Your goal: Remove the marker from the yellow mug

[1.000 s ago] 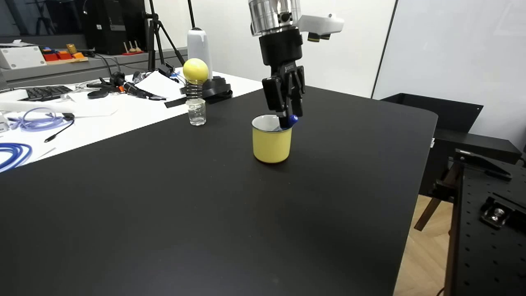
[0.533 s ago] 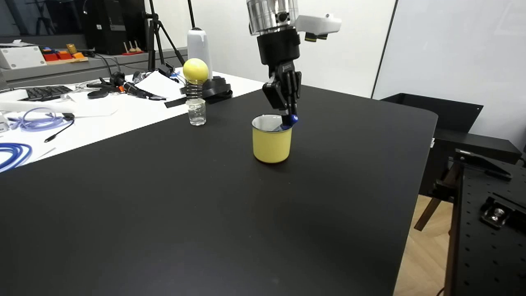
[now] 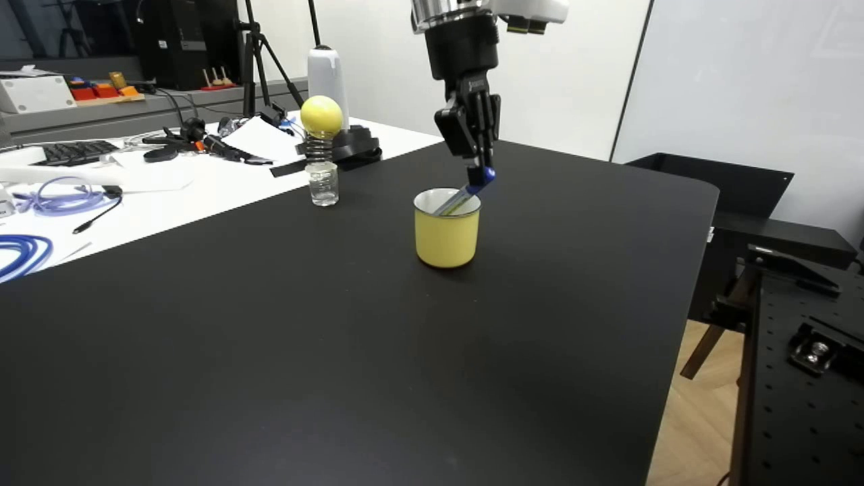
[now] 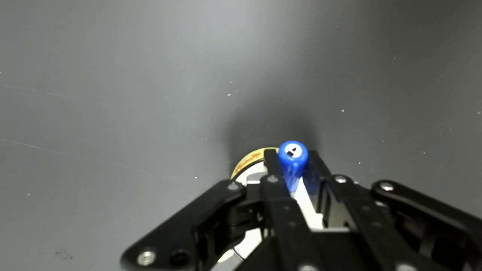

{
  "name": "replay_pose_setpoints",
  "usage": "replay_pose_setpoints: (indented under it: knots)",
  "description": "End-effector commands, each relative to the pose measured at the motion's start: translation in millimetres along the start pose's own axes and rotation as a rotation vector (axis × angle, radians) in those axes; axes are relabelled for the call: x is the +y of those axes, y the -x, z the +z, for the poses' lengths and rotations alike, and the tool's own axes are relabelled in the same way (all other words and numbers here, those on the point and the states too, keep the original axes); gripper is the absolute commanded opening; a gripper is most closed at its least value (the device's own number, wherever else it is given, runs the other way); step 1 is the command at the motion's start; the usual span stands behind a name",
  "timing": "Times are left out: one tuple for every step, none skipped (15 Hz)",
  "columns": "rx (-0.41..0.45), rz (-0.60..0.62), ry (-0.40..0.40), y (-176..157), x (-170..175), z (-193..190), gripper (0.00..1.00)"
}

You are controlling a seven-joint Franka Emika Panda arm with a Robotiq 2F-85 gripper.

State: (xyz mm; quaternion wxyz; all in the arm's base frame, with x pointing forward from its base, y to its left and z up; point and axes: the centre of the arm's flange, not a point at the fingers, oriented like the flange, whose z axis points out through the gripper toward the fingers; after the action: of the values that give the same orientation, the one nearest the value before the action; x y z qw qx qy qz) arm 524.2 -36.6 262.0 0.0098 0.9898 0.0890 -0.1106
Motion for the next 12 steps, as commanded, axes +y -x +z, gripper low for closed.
replay_pose_setpoints:
  knots:
    - [0.006, 0.014, -0.004, 25, -7, -42, 0.05]
    - [0.011, 0.015, 0.006, 28, -9, -50, 0.05]
    - [0.017, 0.016, 0.014, 31, -11, -56, 0.05]
    - [0.028, 0.025, 0.025, 33, -12, -61, 0.05]
    - [0.041, 0.037, 0.035, 35, -12, -66, 0.05]
    - [0.064, 0.059, 0.045, 37, -11, -70, 0.05]
    - [0.089, 0.092, 0.062, 40, -8, -73, 0.05]
    - [0.114, 0.132, 0.076, 41, -3, -75, 0.05]
    - [0.145, 0.18, 0.083, 43, 3, -75, 0.05]
    - [0.171, 0.222, 0.087, 44, 8, -75, 0.05]
    - [0.198, 0.265, 0.091, 45, 16, -73, 0.05]
    - [0.21, 0.294, 0.096, 46, 24, -69, 0.05]
